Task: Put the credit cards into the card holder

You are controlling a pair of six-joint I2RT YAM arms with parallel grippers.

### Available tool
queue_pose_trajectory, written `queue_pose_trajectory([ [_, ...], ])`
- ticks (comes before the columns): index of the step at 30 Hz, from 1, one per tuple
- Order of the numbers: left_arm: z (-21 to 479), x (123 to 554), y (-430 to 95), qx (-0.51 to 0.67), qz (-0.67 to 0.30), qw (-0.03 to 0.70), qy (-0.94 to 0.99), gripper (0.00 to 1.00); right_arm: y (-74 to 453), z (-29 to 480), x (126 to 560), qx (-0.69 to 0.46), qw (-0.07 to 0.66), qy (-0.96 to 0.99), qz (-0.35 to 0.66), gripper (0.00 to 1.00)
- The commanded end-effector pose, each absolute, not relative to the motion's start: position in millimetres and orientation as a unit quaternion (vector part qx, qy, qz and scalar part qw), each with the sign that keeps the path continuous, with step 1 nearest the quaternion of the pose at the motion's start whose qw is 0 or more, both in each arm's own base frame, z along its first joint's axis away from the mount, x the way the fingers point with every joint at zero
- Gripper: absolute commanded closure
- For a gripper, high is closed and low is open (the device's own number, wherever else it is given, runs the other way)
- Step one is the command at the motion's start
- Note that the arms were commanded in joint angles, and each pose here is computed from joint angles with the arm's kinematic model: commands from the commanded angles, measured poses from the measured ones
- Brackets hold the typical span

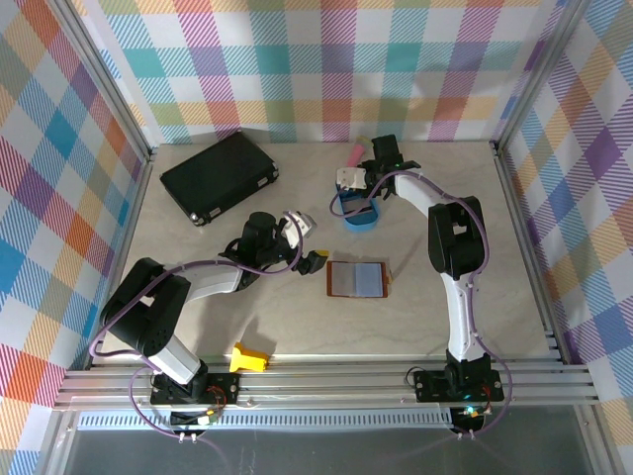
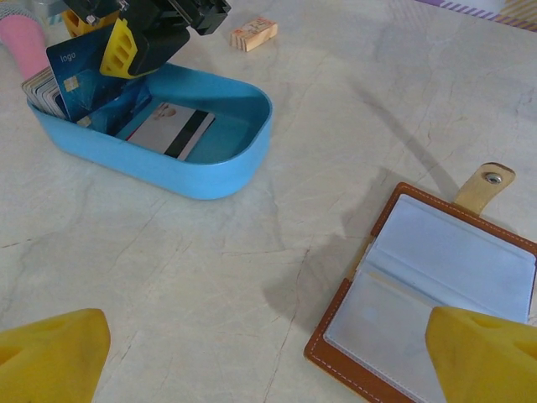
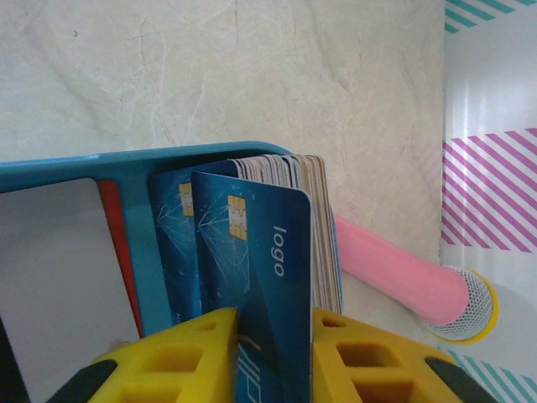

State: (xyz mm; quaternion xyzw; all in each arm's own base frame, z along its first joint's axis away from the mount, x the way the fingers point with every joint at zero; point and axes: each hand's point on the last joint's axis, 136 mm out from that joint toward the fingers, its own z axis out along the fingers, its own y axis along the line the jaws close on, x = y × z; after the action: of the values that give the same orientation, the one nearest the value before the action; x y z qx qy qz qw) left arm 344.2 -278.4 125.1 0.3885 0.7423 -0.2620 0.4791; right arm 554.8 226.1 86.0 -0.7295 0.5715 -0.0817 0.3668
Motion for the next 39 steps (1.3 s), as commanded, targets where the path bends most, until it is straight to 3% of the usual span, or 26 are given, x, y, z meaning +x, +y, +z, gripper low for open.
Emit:
queue_pose_trajectory([
  [1, 125.1, 342.2, -281.0, 0.395, -0.275, 0.481, 0.733, 0.03, 231.6, 116.5, 554.8, -0.726, 0.386, 0.563, -0.085, 0.77],
  [6, 124.1, 341.2, -281.2, 0.395, -0.276, 0.480, 0.733, 0.03, 231.6, 125.8, 550.2, -0.727, 0.388, 0.561, -0.081, 0.83],
  [12, 125.4, 339.0, -283.5, 0.396, -0.279, 0.481, 0.731, 0.02, 228.2, 149.6, 539.7, -0.718, 0.397, 0.566, -0.082, 0.83],
  [20, 137.6, 332.7, -289.3, 0.399, -0.281, 0.492, 0.721, 0.02, 220.8, 193.9, 494.1, -0.695, 0.416, 0.583, -0.064, 0.89],
  [26, 148.3, 329.9, -291.6, 0.401, -0.282, 0.502, 0.713, 0.02, 217.0, 189.6, 459.0, -0.696, 0.415, 0.584, -0.054, 0.59],
  [39, 132.3, 329.1, -292.2, 0.403, -0.272, 0.493, 0.721, 0.01, 233.5, 138.4, 507.0, -0.711, 0.388, 0.582, -0.074, 0.26],
])
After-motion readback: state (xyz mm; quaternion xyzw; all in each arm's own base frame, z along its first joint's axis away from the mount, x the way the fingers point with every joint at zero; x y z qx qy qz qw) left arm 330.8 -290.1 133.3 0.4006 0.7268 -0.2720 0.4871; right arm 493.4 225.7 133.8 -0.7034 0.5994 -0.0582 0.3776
